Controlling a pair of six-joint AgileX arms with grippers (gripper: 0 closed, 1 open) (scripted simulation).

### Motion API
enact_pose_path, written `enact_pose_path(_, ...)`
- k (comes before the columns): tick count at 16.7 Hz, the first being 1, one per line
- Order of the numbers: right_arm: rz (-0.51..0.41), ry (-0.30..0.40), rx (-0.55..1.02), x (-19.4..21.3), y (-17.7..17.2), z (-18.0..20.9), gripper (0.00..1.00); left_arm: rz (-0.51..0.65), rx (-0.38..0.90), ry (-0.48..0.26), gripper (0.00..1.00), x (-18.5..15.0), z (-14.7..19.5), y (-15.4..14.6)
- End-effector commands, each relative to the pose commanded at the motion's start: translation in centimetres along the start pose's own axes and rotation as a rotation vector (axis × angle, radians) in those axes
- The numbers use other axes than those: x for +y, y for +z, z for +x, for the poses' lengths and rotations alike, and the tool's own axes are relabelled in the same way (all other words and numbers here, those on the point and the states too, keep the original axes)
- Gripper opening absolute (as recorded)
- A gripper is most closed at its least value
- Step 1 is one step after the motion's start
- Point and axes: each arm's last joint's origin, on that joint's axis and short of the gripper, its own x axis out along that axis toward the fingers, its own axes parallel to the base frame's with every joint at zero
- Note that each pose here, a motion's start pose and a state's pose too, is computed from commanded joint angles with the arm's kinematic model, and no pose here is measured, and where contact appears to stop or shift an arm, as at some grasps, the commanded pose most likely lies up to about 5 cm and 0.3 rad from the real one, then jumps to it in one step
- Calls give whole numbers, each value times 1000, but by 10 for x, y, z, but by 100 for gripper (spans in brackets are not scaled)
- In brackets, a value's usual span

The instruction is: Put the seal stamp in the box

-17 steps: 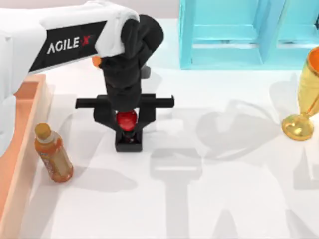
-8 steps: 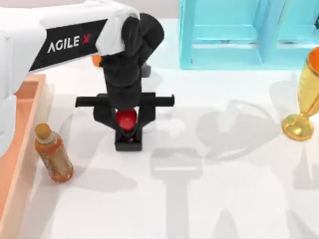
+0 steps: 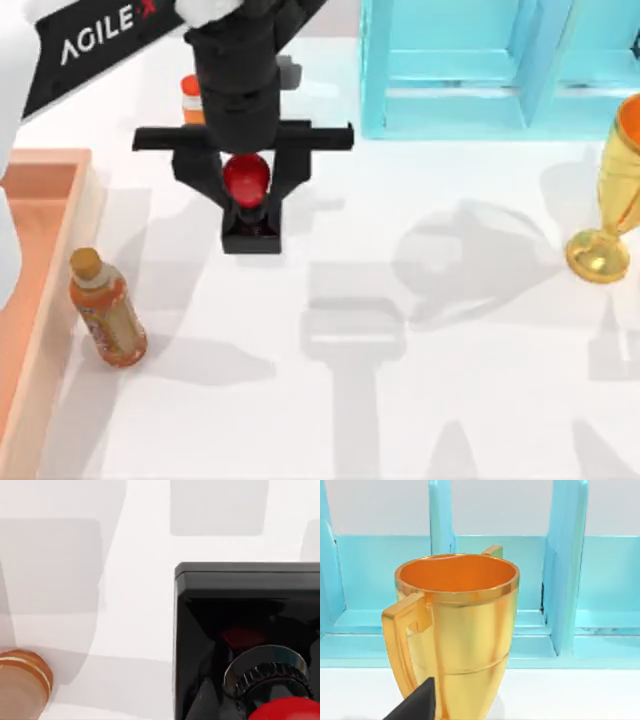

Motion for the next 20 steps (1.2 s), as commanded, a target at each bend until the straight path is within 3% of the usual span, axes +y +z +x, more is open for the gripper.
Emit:
enact_pose_path(7, 0, 0, 0, 0, 0, 0, 100, 1, -3, -2, 0, 3, -14, -1)
enact_pose_path(10, 0, 0, 0, 0, 0, 0, 100, 2, 3, 0, 0, 30, -18, 5)
enact_pose_path(15, 0, 0, 0, 0, 0, 0, 100, 6, 8, -2, 0, 150, -33, 11)
enact_pose_path(20, 0, 0, 0, 0, 0, 0, 100, 1, -8, -4, 0, 274, -49, -29)
